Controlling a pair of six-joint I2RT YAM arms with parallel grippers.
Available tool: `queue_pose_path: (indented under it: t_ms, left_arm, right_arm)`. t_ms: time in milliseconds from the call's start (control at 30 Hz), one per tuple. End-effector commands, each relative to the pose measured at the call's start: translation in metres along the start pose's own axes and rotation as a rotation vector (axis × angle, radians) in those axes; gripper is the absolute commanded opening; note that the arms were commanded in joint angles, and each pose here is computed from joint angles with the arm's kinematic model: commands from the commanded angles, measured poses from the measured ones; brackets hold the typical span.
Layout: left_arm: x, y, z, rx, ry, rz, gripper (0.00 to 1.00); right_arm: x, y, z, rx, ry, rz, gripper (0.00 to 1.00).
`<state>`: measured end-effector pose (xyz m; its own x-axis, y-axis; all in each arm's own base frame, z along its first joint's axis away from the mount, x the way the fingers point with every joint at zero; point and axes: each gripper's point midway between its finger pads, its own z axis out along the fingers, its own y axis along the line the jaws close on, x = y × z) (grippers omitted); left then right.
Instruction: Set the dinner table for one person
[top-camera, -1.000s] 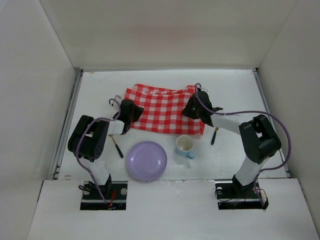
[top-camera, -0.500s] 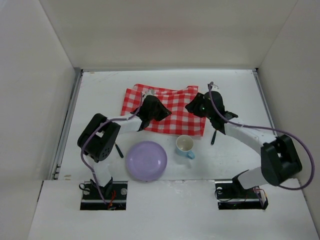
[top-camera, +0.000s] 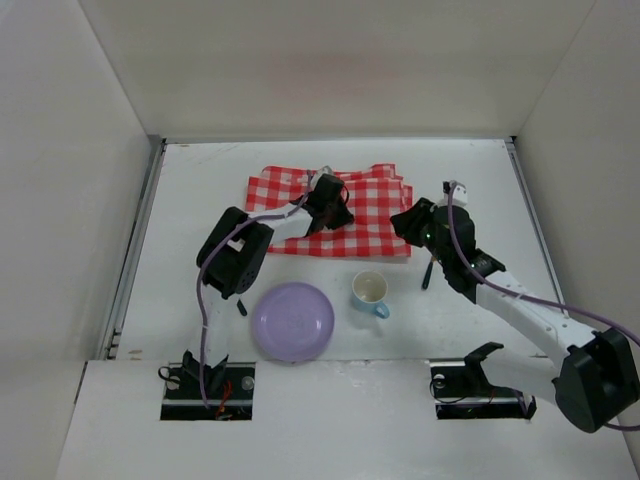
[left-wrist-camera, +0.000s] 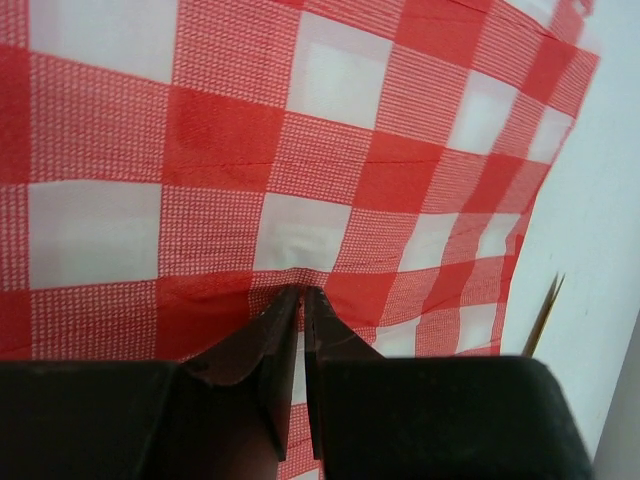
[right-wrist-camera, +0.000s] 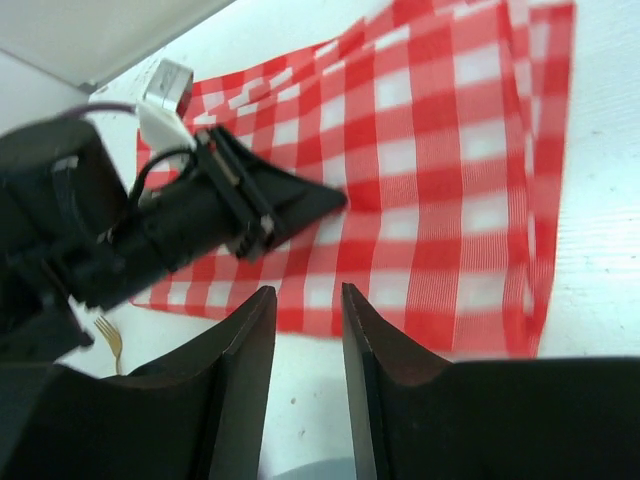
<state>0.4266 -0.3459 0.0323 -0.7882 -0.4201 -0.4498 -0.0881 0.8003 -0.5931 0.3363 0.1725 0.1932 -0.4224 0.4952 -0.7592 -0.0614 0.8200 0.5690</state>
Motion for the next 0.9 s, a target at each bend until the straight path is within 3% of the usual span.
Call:
queue_pose_path:
  t_ms: [0, 267, 500, 633, 733, 867]
  left_arm:
    - [-0.019, 0.020, 0.016, -0.095, -0.001, -0.013, 0.06]
    - [-0.046, 0.015, 0.019, -0.083, -0.043, -0.025, 0.07]
    - [-0.049, -0.003, -0.038, -0.004, -0.101, 0.055, 0.17]
    - [-0.047, -0.013, -0.075, 0.053, -0.141, 0.064, 0.20]
    - [-0.040, 0.002, -0.094, 0.041, -0.155, 0.034, 0.22]
    - [-0.036, 0.055, -0.116, -0.056, -0.235, -0.037, 0.26]
  right_arm:
    - [-0.014, 0.007, -0.010, -0.030, -0.069, -0.003, 0.39]
    - [-0.006, -0.006, -0.021, -0.016, -0.074, -0.005, 0.46]
    - [0.005, -0.011, -0.020, 0.007, -0.068, -0.019, 0.54]
    - [0.016, -0.029, 0.004, 0.106, -0.025, -0.040, 0.57]
    - [0.024, -0.048, 0.022, 0.205, 0.007, -0.029, 0.58]
    - [0.042, -0.066, 0.045, 0.297, 0.063, -0.010, 0.59]
